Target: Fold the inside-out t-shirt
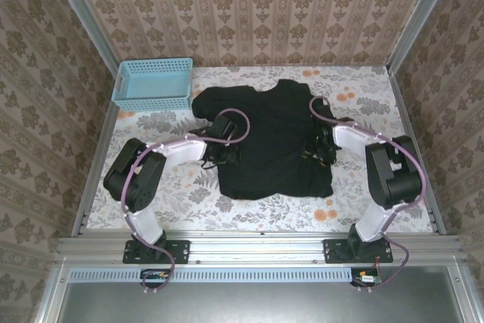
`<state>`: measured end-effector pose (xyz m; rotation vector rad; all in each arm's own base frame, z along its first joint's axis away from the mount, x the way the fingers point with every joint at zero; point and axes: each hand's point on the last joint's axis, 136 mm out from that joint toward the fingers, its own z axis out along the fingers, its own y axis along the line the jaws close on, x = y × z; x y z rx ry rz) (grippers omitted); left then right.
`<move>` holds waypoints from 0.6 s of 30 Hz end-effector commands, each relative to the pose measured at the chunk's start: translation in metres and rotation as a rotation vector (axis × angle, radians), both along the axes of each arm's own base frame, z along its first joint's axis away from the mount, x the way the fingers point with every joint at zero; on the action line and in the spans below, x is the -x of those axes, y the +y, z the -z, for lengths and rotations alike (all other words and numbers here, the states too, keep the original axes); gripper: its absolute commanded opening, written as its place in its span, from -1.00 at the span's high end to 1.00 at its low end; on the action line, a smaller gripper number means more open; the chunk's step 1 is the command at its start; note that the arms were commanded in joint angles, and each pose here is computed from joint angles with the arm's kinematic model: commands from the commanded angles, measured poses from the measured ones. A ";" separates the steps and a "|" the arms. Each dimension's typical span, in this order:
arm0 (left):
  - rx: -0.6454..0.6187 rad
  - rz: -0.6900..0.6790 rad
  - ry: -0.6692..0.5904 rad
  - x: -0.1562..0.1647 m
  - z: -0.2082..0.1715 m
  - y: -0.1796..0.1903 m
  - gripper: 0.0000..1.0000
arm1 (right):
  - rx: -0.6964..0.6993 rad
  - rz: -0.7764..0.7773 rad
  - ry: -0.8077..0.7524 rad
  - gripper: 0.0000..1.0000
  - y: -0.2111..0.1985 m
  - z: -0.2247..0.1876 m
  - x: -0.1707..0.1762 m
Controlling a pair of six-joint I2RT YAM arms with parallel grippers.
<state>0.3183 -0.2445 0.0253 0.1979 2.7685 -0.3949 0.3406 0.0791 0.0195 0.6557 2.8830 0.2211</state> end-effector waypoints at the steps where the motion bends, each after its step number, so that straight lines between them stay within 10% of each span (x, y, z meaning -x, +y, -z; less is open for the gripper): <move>1: -0.020 0.000 -0.022 -0.035 -0.002 0.010 0.12 | -0.032 -0.034 -0.055 -0.11 0.000 0.003 -0.043; 7: -0.068 -0.001 -0.081 -0.063 -0.035 0.023 -0.09 | 0.031 -0.078 -0.110 -0.22 -0.012 -0.029 -0.055; 18: -0.062 0.481 -0.325 0.065 -0.093 -0.077 -0.36 | 0.046 -0.080 -0.203 -0.38 -0.015 -0.070 0.058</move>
